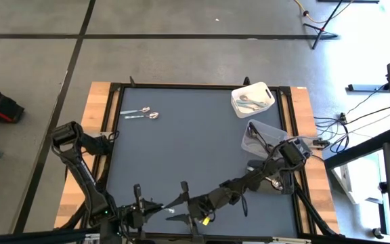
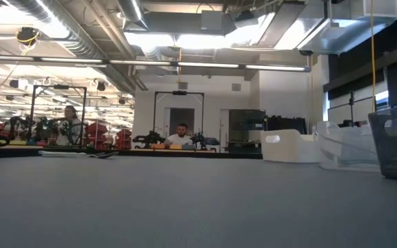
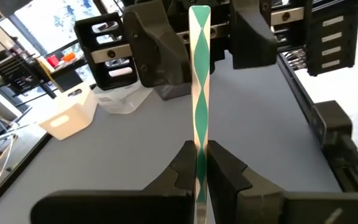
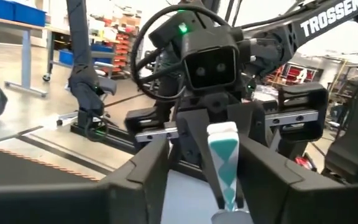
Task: Sort silverware by color (type)
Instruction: Put the bottom white and blue spoon into the black bin
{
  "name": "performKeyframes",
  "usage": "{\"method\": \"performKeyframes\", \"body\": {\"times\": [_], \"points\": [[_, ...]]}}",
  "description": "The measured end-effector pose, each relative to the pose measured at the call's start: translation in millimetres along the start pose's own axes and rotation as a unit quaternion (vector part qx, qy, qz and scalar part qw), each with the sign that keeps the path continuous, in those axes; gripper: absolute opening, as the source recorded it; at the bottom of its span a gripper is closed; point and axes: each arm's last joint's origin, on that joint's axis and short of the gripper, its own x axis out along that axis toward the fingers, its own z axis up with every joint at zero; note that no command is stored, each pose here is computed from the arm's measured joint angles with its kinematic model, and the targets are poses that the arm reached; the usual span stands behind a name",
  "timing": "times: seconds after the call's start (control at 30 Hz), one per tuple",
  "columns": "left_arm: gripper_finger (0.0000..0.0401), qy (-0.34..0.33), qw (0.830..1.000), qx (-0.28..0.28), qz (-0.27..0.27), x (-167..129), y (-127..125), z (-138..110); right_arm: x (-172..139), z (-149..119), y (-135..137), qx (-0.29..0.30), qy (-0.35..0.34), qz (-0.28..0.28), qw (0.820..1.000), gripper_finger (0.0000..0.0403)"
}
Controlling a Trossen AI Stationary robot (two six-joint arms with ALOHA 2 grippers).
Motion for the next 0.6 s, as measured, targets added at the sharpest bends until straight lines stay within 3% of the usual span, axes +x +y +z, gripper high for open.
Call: {"method": "performKeyframes", "body": {"times": [0.17,0.33,0.6], "points": [[0.0014,0.004,1.0,-0.002,0.007,5.9,2.4,0.7,0.2,-0.8,-2.2,-0.001,0.008,-0.023,1.0,0.0108],[0.0028,0.004,1.0,-0.008,0.003,5.6,1.9,1.0,0.8,-1.4,-5.6,-0.004,0.009,-0.027,1.0,0.0022],[0.0086,0.008,1.0,-0.001,-0.009,5.2,1.2,1.1,0.3,-6.5,-4.9,-0.002,0.04,-0.048,0.998,0.0012]]}}
